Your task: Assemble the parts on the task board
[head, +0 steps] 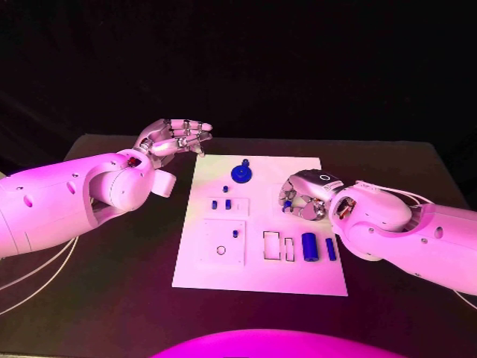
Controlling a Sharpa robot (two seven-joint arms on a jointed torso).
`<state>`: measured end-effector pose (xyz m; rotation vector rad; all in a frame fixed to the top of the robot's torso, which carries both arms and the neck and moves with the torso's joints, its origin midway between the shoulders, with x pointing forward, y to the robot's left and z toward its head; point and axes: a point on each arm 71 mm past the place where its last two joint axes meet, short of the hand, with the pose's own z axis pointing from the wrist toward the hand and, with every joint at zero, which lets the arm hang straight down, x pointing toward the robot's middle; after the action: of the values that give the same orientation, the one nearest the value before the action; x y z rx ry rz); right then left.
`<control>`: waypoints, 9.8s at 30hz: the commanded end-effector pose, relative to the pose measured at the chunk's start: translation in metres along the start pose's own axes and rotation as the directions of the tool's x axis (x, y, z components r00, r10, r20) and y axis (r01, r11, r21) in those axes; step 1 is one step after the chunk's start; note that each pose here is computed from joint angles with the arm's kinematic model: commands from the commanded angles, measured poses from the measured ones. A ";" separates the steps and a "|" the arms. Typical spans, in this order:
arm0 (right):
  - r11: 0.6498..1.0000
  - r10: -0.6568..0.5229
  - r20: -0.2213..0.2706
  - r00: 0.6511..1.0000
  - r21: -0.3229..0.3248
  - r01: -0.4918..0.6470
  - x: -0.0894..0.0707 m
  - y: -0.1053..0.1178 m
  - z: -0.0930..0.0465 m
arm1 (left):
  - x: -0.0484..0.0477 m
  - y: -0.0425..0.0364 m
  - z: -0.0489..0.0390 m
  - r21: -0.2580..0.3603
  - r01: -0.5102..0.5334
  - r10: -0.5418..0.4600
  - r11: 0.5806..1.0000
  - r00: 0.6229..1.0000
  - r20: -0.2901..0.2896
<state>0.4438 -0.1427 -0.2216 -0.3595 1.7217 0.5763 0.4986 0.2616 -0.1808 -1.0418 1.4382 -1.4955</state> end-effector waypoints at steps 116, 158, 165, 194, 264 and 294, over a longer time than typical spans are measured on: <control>0.920 0.221 0.040 0.974 -0.340 -0.195 0.048 0.125 0.002 | 0.0103 0.0032 0.0056 -0.012 0.034 -0.034 0.999 0.998 -0.045; 0.850 0.420 -0.006 0.908 0.354 -0.391 0.025 -0.039 -0.110 | 0.0153 0.0102 -0.0026 -0.026 0.049 -0.051 0.998 0.995 -0.083; 0.845 0.412 -0.022 0.911 0.382 -0.374 0.036 -0.037 -0.106 | 0.0133 0.0103 -0.0041 -0.028 0.048 -0.050 0.998 0.996 -0.079; 0.869 0.343 -0.126 0.931 0.417 -0.264 0.068 -0.024 -0.081 | 0.0108 0.0121 -0.0042 -0.046 0.038 -0.042 0.998 0.996 -0.081; 0.860 0.459 -0.179 0.870 0.334 -0.385 0.053 0.032 -0.049 | 0.0157 0.0123 -0.0029 -0.048 0.039 -0.043 0.998 0.994 -0.096; 0.879 0.425 -0.178 0.888 0.314 -0.358 0.056 0.035 -0.046 | 0.0142 0.0120 -0.0036 -0.049 0.036 -0.041 0.998 0.995 -0.093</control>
<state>0.3767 -0.1363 -0.2617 0.1747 2.0922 0.6019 0.4909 0.2511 -0.1936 -1.0573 1.5326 -1.5446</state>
